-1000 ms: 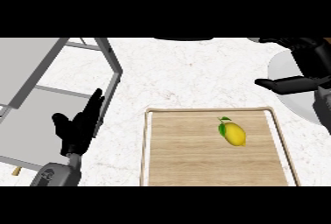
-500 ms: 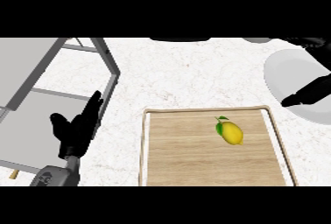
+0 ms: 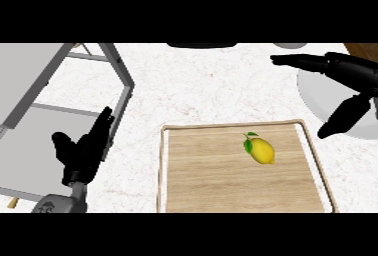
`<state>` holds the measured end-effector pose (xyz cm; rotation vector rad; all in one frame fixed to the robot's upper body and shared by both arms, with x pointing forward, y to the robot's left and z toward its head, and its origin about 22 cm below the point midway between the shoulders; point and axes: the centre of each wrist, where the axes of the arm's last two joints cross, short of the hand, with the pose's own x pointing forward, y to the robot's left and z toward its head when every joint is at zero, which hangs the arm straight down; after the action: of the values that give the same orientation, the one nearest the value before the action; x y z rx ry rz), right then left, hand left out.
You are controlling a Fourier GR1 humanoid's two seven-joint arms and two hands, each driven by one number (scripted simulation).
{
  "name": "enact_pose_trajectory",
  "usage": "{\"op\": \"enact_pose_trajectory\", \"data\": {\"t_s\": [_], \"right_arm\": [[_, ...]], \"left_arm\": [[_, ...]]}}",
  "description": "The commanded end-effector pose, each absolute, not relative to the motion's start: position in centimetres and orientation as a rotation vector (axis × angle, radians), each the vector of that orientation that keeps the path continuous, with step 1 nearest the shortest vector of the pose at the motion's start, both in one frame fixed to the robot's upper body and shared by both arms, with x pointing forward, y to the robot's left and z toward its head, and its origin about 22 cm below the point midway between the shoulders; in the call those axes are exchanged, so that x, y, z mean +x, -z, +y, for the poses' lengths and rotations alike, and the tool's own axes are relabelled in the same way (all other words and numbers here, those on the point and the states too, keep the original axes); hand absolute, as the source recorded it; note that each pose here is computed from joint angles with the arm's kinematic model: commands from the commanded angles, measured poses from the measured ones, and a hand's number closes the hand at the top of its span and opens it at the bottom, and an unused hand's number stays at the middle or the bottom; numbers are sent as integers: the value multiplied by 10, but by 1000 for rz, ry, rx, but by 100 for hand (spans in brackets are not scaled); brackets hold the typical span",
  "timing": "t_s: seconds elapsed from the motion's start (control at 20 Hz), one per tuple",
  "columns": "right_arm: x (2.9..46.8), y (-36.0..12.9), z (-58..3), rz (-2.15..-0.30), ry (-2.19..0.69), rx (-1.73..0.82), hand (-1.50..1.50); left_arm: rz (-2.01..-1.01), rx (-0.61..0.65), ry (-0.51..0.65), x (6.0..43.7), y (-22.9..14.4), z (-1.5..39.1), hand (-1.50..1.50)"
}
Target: Pick the lemon from the tray and place it in the plate
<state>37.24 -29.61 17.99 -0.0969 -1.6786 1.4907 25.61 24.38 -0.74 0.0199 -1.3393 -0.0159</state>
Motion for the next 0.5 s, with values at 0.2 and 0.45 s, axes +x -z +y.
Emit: {"op": "enact_pose_trajectory", "data": {"t_s": [0.2, 0.45], "right_arm": [[339, -159, -266, -1613, -1594, -166, -150], [336, -150, -241, -1515, -1650, -238, -150]], "left_arm": [[-1169, 12, -24, 239, 28, 242, 0], [-1184, 1, 1, 232, 35, 244, 0]]}}
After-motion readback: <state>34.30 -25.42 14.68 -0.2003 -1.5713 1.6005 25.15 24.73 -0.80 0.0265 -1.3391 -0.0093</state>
